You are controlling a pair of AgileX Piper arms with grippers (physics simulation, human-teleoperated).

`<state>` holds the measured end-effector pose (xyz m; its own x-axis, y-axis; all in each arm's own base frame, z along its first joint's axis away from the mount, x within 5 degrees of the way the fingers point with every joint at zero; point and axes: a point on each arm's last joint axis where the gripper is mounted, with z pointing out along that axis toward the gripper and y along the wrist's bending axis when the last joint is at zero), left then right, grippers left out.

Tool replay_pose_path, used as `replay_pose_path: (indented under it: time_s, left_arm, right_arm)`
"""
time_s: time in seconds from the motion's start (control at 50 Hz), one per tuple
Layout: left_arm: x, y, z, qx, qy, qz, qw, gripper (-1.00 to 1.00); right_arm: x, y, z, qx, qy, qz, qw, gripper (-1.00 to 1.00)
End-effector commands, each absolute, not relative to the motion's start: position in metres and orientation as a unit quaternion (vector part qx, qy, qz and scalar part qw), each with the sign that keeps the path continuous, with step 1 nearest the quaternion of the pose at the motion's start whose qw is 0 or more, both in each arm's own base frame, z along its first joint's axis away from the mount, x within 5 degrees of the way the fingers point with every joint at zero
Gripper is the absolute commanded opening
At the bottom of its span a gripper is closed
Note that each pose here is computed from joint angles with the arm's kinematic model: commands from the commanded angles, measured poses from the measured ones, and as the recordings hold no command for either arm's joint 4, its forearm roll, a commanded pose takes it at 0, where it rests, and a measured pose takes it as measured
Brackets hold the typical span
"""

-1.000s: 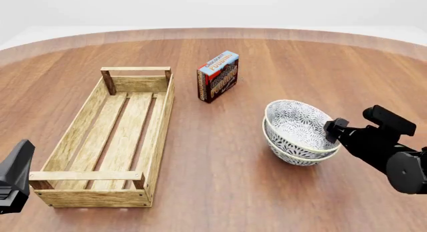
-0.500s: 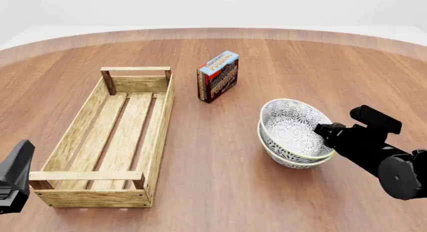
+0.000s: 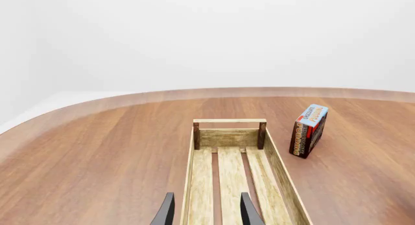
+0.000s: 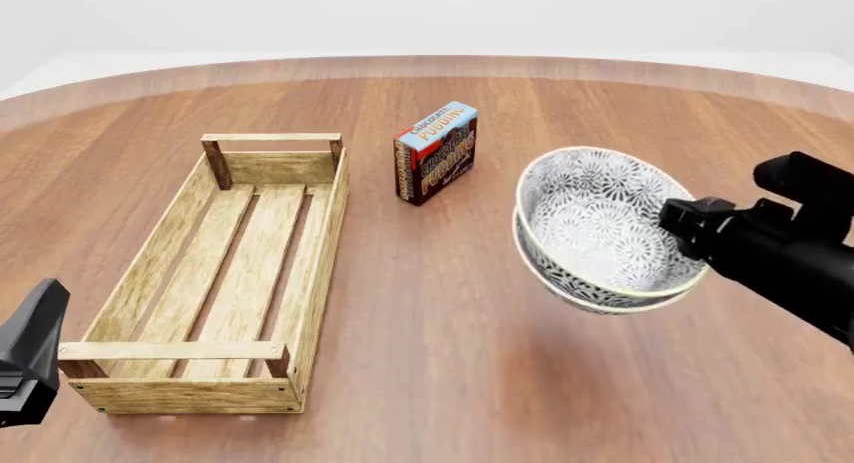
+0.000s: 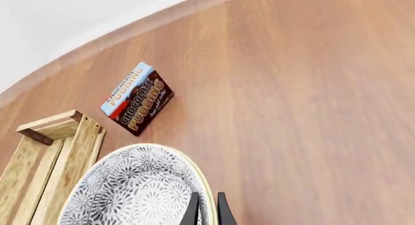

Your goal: Stack the left bowl on the right bowl and place them in the tray.

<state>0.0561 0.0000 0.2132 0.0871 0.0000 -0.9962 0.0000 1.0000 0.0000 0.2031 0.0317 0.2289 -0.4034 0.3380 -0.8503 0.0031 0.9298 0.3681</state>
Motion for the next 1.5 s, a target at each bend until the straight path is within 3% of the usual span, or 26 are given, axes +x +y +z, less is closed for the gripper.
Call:
replay_pose_path:
  time_s: [0.02, 0.64, 1.12, 1.5]
  left_arm:
    - [0.056, 0.0, 0.213, 0.0, 0.676, 0.0, 0.737, 1.0]
    - [0.056, 0.0, 0.213, 0.0, 0.676, 0.0, 0.737, 1.0]
    - [0.056, 0.0, 0.213, 0.0, 0.676, 0.0, 0.737, 1.0]
    - [0.056, 0.0, 0.213, 0.0, 0.676, 0.0, 0.737, 1.0]
  right_arm:
    - [0.199, 0.039, 0.269, 0.097, 0.802, 0.182, 0.56, -1.0]
    - [0.294, 0.136, 0.36, -0.021, 0.779, 0.248, 0.575, -1.0]
    - [0.346, 0.221, 0.343, -0.067, 0.784, 0.287, 0.546, -1.0]
    - [0.356, 0.272, 0.345, -0.093, 0.775, 0.317, 0.539, -1.0]
